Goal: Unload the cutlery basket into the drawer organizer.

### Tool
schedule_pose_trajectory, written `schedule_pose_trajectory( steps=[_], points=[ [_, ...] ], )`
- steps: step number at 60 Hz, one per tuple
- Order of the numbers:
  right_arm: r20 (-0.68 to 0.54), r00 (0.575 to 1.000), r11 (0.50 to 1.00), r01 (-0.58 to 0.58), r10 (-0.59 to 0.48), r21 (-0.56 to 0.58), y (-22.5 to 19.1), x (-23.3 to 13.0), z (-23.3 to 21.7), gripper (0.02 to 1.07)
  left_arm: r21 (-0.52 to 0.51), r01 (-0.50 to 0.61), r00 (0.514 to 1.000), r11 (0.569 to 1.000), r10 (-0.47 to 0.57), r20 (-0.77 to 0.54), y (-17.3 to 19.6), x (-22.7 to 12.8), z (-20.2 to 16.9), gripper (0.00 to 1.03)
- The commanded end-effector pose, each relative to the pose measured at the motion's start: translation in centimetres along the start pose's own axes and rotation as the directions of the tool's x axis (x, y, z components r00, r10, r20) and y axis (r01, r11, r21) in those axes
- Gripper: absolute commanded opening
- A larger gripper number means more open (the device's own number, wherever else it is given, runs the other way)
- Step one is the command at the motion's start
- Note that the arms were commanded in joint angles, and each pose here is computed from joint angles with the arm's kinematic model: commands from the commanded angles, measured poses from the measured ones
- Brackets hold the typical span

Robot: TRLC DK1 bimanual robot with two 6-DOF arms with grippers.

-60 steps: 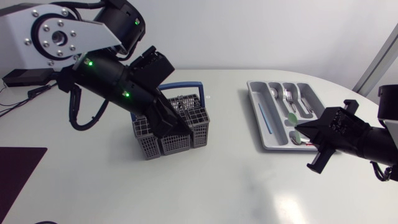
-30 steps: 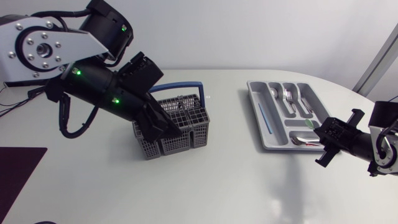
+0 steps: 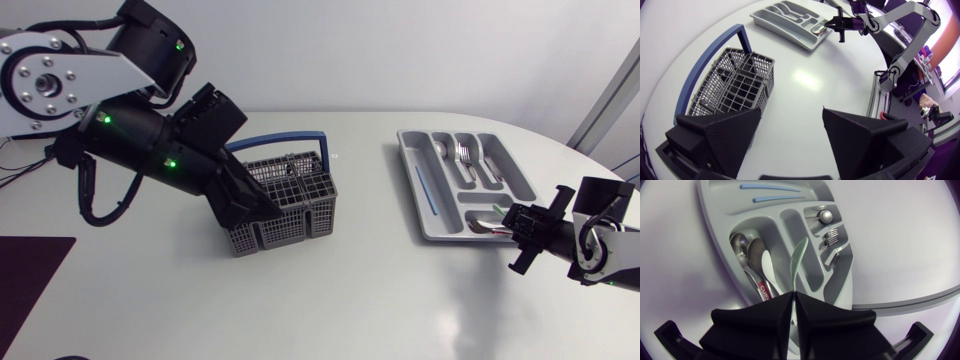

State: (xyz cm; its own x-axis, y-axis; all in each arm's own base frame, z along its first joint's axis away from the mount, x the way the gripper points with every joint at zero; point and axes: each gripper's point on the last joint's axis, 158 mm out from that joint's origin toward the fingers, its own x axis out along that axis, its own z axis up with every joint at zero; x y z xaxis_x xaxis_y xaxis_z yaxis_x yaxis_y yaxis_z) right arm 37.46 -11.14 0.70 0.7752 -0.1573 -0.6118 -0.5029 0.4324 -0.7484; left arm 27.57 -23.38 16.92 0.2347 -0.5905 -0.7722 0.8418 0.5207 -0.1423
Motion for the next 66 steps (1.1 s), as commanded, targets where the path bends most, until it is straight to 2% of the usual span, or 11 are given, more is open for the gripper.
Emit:
schedule_pose_trajectory(
  steps=[1, 10, 22, 37, 49, 66],
  points=[
    [-0.014, 0.999, 0.999, -0.031, 0.030, -0.041, 1.8, 0.1, -0.2, 0.33, -0.017, -0.015, 1.000, 1.000, 0.015, -0.003, 0.3, -0.3, -0.7, 0.96],
    [-0.017, 0.999, 0.998, -0.034, 0.033, -0.046, 2.0, 0.0, -0.1, 0.52, -0.021, -0.031, 1.000, 0.999, 0.031, 0.002, 0.7, -0.6, -0.7, 0.97],
    [0.020, 1.000, 1.000, 0.024, -0.024, -0.010, -0.1, -2.4, 1.6, 0.65, -0.041, -0.063, 0.998, 0.997, 0.063, 0.011, 1.4, -1.5, -1.3, 0.97],
    [0.201, 0.979, 0.994, -0.047, 0.026, 0.099, -0.8, -8.4, 10.5, 0.65, -0.082, -0.129, 0.991, 0.988, 0.130, 0.009, 2.9, -2.7, -3.2, 0.96],
    [0.357, 0.927, 0.964, -0.190, 0.113, 0.188, 0.3, -12.2, 18.9, 0.64, -0.093, -0.178, 0.984, 0.980, 0.178, -0.015, 3.8, -1.7, -5.7, 0.96],
    [0.468, 0.855, 0.922, -0.341, 0.224, 0.182, 3.8, -13.7, 28.3, 0.61, -0.133, -0.250, 0.968, 0.959, 0.247, -0.040, 6.9, -0.9, -8.1, 0.96]
  ],
)
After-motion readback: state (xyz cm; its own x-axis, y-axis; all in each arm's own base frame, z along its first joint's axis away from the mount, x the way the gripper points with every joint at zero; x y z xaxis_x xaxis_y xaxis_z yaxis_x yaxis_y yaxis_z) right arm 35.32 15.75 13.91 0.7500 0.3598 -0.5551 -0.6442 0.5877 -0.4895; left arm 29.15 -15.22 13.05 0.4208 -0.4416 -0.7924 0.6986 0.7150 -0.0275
